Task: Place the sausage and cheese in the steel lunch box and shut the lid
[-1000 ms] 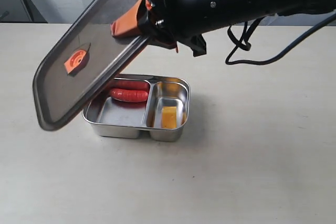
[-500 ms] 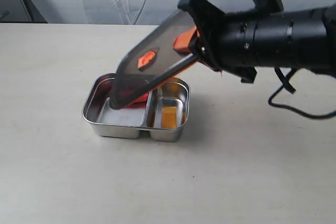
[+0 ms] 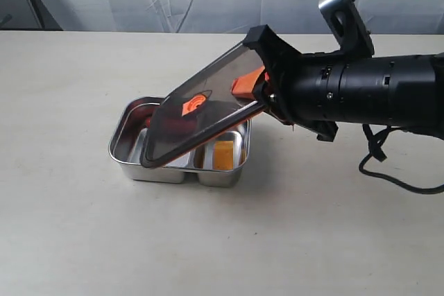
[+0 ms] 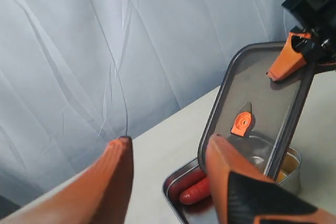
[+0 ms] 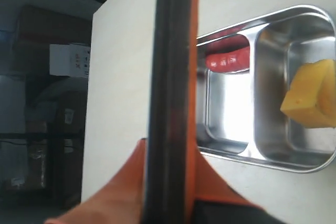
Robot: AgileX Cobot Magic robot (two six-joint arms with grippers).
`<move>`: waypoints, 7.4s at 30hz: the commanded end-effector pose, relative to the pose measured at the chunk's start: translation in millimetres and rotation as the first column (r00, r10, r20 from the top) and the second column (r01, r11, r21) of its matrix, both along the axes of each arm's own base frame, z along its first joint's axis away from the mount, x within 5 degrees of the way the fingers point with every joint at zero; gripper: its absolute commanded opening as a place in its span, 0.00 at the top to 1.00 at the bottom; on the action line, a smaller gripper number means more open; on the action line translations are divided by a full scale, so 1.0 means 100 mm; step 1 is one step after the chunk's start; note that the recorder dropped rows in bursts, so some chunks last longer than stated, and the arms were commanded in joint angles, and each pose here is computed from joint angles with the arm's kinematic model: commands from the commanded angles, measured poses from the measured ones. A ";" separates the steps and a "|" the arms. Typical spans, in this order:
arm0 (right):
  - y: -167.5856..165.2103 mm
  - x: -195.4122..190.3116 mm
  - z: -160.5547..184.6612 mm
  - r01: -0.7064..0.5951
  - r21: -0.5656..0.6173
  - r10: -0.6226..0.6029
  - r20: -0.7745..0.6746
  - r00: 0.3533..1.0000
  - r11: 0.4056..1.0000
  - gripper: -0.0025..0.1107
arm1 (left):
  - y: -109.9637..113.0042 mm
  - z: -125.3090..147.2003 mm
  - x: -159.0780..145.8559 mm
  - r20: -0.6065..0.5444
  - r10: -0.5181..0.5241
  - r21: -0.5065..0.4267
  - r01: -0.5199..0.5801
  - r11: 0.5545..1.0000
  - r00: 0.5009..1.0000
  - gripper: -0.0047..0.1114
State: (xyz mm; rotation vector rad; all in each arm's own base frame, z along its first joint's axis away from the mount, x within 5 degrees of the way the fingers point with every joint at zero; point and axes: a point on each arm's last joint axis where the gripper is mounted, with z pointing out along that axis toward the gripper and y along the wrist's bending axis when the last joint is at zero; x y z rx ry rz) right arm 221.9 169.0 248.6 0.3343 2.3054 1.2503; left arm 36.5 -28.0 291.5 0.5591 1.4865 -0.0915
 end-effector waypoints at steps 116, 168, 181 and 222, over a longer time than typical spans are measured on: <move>0.40 -0.53 0.33 -0.640 -0.241 0.649 -0.053 0.759 0.729 0.06 | -0.10 -0.08 0.63 0.154 -0.118 0.723 -0.030 0.691 0.981 0.96; 0.54 -0.55 0.65 -0.681 -0.029 0.675 -0.108 0.730 0.732 0.06 | 0.03 -0.13 -0.10 0.241 -0.222 0.844 -0.091 0.528 0.945 0.96; 0.63 -0.44 0.58 -0.634 0.091 0.640 -0.161 0.751 0.768 0.06 | 0.01 -0.18 -0.20 0.221 -0.293 0.841 -0.030 0.541 0.930 0.96; 0.57 0.00 0.54 -0.464 0.014 0.462 0.074 0.884 0.886 0.99 | -0.08 -0.19 -0.26 0.112 -0.304 0.635 0.167 0.754 0.946 0.53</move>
